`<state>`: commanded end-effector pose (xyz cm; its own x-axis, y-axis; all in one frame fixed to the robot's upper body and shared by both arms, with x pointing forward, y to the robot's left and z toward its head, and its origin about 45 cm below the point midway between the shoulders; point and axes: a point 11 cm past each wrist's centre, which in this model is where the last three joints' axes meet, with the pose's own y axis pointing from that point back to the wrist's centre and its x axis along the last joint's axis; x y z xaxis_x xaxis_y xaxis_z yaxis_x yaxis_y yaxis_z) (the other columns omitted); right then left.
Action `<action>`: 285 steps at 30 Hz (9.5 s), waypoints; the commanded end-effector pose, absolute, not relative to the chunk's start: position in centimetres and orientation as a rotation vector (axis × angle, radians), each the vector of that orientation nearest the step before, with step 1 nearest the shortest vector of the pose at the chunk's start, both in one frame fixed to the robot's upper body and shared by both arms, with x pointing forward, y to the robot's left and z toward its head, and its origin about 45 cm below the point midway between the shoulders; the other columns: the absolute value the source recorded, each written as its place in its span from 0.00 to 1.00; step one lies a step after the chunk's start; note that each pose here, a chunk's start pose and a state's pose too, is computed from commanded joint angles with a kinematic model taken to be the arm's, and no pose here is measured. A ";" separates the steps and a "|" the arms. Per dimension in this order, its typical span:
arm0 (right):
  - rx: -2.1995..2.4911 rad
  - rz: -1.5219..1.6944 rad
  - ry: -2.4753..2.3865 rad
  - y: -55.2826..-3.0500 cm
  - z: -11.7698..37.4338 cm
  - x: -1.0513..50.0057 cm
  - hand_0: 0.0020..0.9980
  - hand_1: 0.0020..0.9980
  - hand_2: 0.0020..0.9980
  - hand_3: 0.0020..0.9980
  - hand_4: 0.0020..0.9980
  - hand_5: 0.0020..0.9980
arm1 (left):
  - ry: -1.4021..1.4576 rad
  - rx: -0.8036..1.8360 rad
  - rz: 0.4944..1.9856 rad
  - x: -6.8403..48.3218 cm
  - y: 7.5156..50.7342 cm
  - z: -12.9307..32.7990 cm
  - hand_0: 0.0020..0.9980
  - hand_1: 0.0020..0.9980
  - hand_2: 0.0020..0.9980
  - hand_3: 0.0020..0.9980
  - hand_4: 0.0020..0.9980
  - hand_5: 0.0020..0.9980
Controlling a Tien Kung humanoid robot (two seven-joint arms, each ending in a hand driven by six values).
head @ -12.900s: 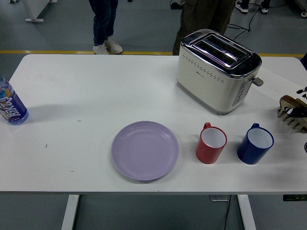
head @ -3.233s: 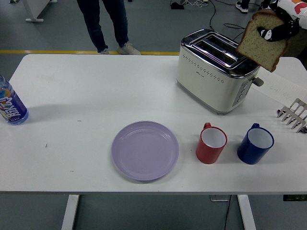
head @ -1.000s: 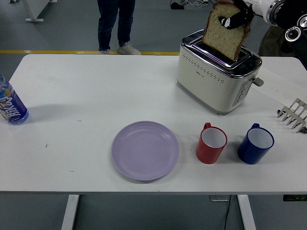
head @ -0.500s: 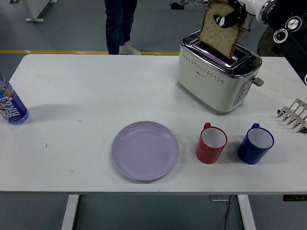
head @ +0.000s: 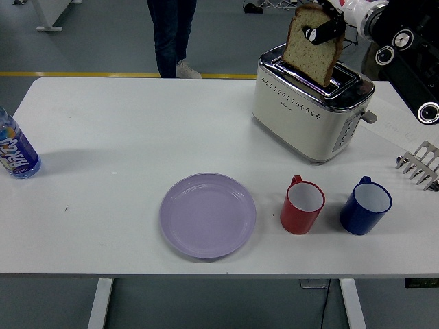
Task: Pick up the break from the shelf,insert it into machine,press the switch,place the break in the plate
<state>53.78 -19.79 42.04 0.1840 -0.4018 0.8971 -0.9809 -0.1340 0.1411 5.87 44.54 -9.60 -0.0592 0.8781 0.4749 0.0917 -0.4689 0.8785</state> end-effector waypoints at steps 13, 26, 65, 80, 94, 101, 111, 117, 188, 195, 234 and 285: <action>1.632 0.918 -1.336 -20.3 41.9 54.2 0.16 0.24 0.45 0.48 0.57 0.03 | 1.044 1.579 1.599 6.4 44.6 -9.5 0.63 0.48 0.46 0.55 0.34 0.80; 1.624 0.884 -1.338 -20.3 41.1 54.5 0.16 0.25 0.45 0.48 0.57 0.03 | 1.042 1.576 1.601 6.5 44.5 -9.5 0.63 0.48 0.46 0.54 0.34 0.80; 1.572 0.866 -1.291 -20.5 39.7 54.8 0.21 0.27 0.47 0.50 0.57 0.03 | 1.037 1.574 1.606 6.8 44.5 -9.5 0.64 0.48 0.45 0.54 0.34 0.79; 1.559 0.879 -1.264 -20.4 39.2 54.9 0.43 0.46 0.59 0.66 0.63 0.10 | 1.040 1.582 1.601 6.4 44.5 -9.5 0.64 0.48 0.45 0.54 0.34 0.79; 1.547 0.911 -1.295 -20.6 39.5 55.0 0.68 0.69 0.75 0.88 0.72 0.17 | 1.037 1.576 1.606 6.6 44.6 -9.5 0.64 0.48 0.45 0.54 0.34 0.79; 1.544 0.916 -1.305 -20.9 39.8 55.0 0.70 0.71 0.77 0.89 0.68 0.13 | 1.037 1.575 1.606 6.7 44.6 -9.5 0.64 0.49 0.45 0.54 0.34 0.79; 1.553 0.940 -1.382 -22.0 41.1 54.7 0.71 0.71 0.77 0.89 0.71 0.17 | 1.043 1.573 1.608 6.5 44.5 -9.5 0.64 0.49 0.45 0.54 0.34 0.79; 1.574 0.933 -1.420 -22.8 41.1 54.4 0.74 0.73 0.78 0.90 0.72 0.20 | 1.047 1.572 1.610 6.4 44.5 -9.5 0.64 0.49 0.45 0.54 0.34 0.79; 1.946 0.734 -1.984 -31.8 36.0 47.8 0.81 0.76 0.75 0.80 0.57 0.35 | 1.073 1.573 1.594 5.4 43.9 -9.9 0.63 0.49 0.46 0.54 0.34 0.81; 1.928 0.737 -1.989 -32.8 35.2 47.0 0.82 0.76 0.75 0.81 0.55 0.34 | 1.075 1.573 1.593 5.3 43.8 -10.0 0.63 0.49 0.46 0.54 0.34 0.81; 1.753 0.765 -1.926 -37.8 30.7 42.1 0.72 0.62 0.66 0.79 0.52 0.30 | 1.085 1.589 1.573 4.4 43.6 -10.2 0.63 0.49 0.47 0.54 0.33 0.81; 1.598 0.859 -1.551 -36.9 25.5 41.8 0.30 0.21 0.42 0.72 0.52 0.30 | 1.085 1.584 1.567 4.6 43.4 -10.2 0.63 0.49 0.48 0.54 0.33 0.81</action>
<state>41.78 -36.92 25.54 0.0465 -0.5050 0.8618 -0.9985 0.0011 0.0545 4.58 43.38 -10.23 -0.0577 0.8895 0.4533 0.1115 -0.4455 0.8883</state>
